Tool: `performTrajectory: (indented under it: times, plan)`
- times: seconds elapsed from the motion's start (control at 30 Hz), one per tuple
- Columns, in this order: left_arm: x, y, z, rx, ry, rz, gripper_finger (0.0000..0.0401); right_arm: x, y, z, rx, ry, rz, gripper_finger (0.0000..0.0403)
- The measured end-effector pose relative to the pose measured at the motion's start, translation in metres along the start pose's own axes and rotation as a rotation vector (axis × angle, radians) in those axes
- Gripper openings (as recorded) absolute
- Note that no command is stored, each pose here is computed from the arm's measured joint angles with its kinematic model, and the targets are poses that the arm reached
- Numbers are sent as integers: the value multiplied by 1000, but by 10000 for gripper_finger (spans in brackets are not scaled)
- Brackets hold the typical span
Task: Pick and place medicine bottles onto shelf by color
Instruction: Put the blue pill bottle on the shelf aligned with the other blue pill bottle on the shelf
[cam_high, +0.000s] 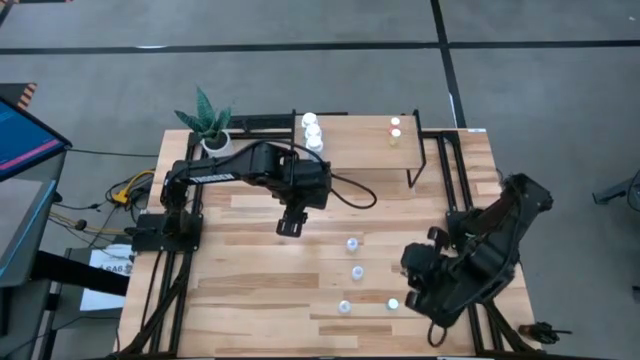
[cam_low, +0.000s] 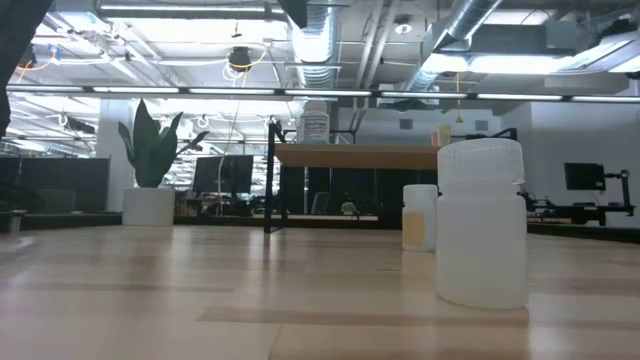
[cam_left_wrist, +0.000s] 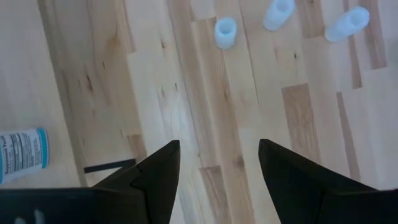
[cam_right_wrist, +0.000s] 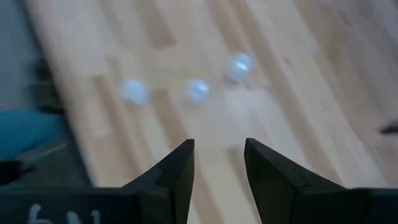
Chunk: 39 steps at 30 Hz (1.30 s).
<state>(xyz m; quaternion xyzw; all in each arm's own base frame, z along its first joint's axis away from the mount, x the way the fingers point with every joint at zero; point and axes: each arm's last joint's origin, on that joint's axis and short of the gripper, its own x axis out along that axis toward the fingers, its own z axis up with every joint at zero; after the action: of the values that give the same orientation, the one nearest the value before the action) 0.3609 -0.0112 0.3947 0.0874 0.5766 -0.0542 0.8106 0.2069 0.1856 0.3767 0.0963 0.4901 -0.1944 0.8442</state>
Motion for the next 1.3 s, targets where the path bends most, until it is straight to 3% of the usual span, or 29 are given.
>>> performTrajectory:
  times: [0.2, 0.4, 0.63, 0.8, 1.3]
  plan:
    - [0, 0, 0, 1, 0, 1, 206, 49, -20, -31, 187, 148, -147, 163]
    - [0, 0, 0, 4, 0, 1, 206, 73, -8, -57, 222, 127, 25, 163]
    - [0, 0, 0, 4, 0, 1, 206, 98, 4, -83, 276, 111, 132, 163]
    - [0, 0, 0, -1, 0, 1, 206, 105, 14, -87, 212, 71, 243, 163]
    - [0, 0, 0, 3, 0, 0, 206, 116, 10, -68, 50, 4, 247, 163]
